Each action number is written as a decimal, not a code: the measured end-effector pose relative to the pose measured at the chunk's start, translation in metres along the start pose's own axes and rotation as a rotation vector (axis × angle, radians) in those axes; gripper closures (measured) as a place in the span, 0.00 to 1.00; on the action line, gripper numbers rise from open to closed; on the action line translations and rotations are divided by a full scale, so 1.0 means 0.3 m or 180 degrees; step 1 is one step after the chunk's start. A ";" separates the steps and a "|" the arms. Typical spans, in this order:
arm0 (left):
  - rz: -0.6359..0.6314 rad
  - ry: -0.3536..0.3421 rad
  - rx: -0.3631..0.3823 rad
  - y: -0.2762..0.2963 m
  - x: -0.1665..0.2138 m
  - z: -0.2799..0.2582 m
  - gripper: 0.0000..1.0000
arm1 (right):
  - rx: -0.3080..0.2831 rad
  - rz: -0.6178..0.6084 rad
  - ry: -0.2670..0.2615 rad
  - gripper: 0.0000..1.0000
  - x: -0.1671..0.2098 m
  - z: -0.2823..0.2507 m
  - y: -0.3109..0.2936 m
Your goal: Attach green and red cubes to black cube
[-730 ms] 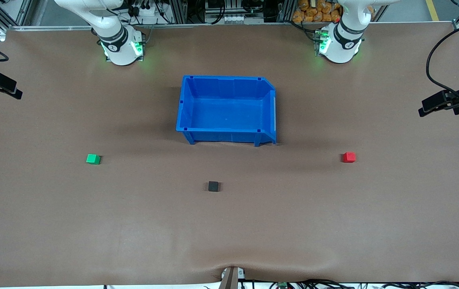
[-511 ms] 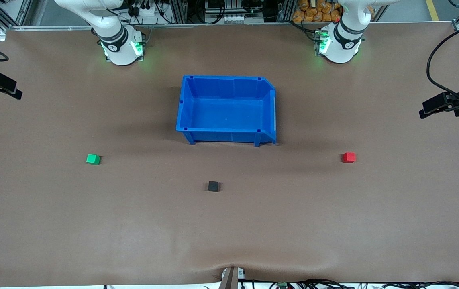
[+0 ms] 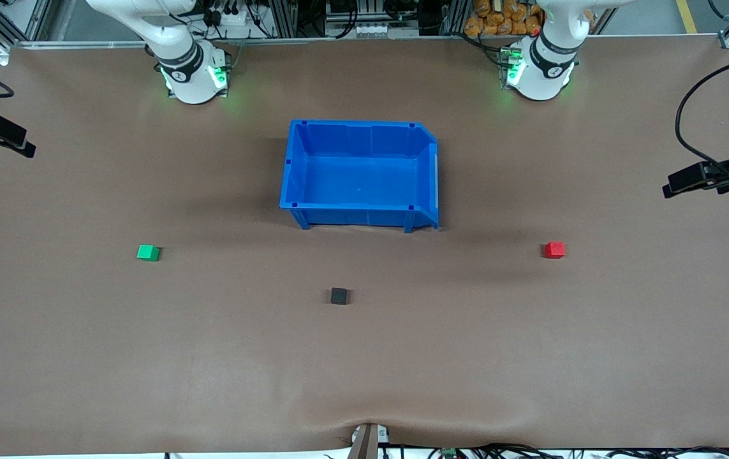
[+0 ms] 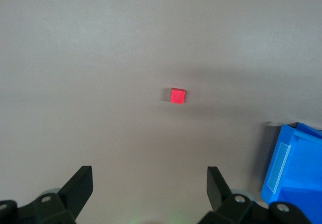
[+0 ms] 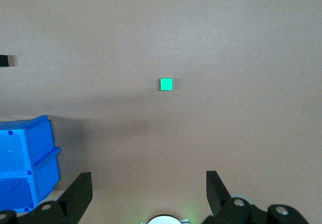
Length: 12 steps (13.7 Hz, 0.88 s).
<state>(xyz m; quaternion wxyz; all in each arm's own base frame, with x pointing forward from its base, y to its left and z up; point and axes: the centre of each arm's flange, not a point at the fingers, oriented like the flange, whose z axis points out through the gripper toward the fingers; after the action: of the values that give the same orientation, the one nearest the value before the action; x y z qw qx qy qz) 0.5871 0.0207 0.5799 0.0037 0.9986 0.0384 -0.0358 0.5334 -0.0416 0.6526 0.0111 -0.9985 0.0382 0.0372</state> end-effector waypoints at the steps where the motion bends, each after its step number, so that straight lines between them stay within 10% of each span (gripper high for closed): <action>1: 0.0001 -0.0020 0.0000 0.001 0.006 0.011 0.00 | 0.0000 -0.0001 -0.0004 0.00 0.001 0.002 0.000; 12: -0.0158 -0.0552 -0.0145 -0.074 0.278 0.535 0.00 | -0.0009 0.0109 -0.0064 0.00 0.133 0.561 0.067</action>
<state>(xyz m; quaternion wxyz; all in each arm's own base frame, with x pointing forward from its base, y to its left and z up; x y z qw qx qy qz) 0.6568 0.0475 0.4139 0.0289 0.9902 0.0635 -0.1214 0.5593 -0.0604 0.4815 0.0094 -0.9973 0.0551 0.0475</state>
